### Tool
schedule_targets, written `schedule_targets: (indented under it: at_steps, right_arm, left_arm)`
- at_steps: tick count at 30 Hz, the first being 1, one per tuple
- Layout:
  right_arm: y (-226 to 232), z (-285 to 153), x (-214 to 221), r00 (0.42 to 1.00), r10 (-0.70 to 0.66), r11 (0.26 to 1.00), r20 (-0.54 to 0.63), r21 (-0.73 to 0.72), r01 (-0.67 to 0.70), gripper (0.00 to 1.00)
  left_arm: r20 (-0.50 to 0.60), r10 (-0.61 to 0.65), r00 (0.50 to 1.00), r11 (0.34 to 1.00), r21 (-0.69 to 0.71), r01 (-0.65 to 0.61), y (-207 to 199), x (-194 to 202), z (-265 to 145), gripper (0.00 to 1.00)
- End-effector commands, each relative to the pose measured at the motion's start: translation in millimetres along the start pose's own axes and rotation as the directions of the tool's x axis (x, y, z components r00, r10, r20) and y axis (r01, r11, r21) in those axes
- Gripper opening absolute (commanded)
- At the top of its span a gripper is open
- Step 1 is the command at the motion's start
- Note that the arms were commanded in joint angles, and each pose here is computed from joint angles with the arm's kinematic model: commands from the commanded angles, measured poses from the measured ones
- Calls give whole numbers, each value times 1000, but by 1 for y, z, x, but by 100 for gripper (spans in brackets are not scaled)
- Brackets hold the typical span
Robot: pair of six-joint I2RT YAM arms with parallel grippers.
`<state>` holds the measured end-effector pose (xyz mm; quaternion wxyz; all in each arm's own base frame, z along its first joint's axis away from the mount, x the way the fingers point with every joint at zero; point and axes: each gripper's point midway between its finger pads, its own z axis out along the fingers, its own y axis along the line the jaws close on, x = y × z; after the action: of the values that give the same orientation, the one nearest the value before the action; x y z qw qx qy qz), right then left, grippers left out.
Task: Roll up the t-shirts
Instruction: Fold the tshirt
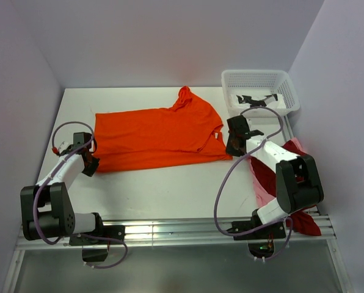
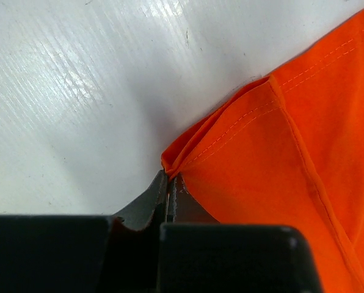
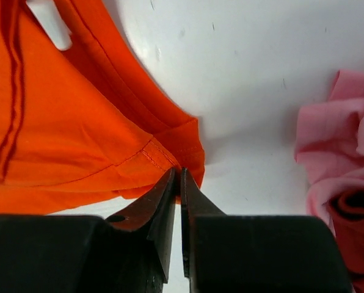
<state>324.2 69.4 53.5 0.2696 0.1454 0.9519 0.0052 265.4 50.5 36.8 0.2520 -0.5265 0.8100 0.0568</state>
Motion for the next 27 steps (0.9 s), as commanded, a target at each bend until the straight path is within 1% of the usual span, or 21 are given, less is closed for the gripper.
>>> schedule_targets:
  at_steps: [1, 5, 7, 10, 14, 16, 21, 23, 27]
  right_arm:
    - [-9, -1, 13, 999, -46, 998, -22, 35, 47, 14]
    - [-12, -4, 17, 1000, -30, 999, -8, 31, 30, 40]
    - [-7, -7, 20, 1000, -27, 1000, -1, -12, 27, 43]
    - [-5, -8, 25, 1000, -31, 999, 5, -44, 31, 44]
    - [-2, -1, 34, 999, -40, 998, -33, -53, 38, 43]
    - [1, 3, 35, 998, -41, 998, -49, -55, 38, 43]
    - [11, 6, 26, 999, -37, 998, -36, -61, 34, 42]
    - [11, 13, 29, 997, -44, 998, -65, -48, 41, 43]
    - [22, 19, 31, 994, -69, 996, -90, -68, 63, 42]
  left_arm:
    - [18, 20, 1000, 1000, -17, -20, 2, -6, 1, 0]
    - [29, 15, 999, 999, -29, -15, 5, -7, 3, 1]
    - [28, 19, 999, 999, -29, -18, 4, -7, 3, 1]
    - [35, 18, 999, 999, -41, -17, 5, -9, 2, 1]
    - [39, 14, 999, 999, -35, -12, 4, -10, 2, 0]
    - [40, 14, 999, 999, -36, -13, 4, -10, 3, 0]
    - [40, 14, 999, 999, -37, -13, 4, -11, 3, 0]
    - [40, 15, 999, 999, -35, -14, 4, -11, 2, 0]
    - [45, 13, 999, 1000, -29, -11, 2, -13, 2, 0]
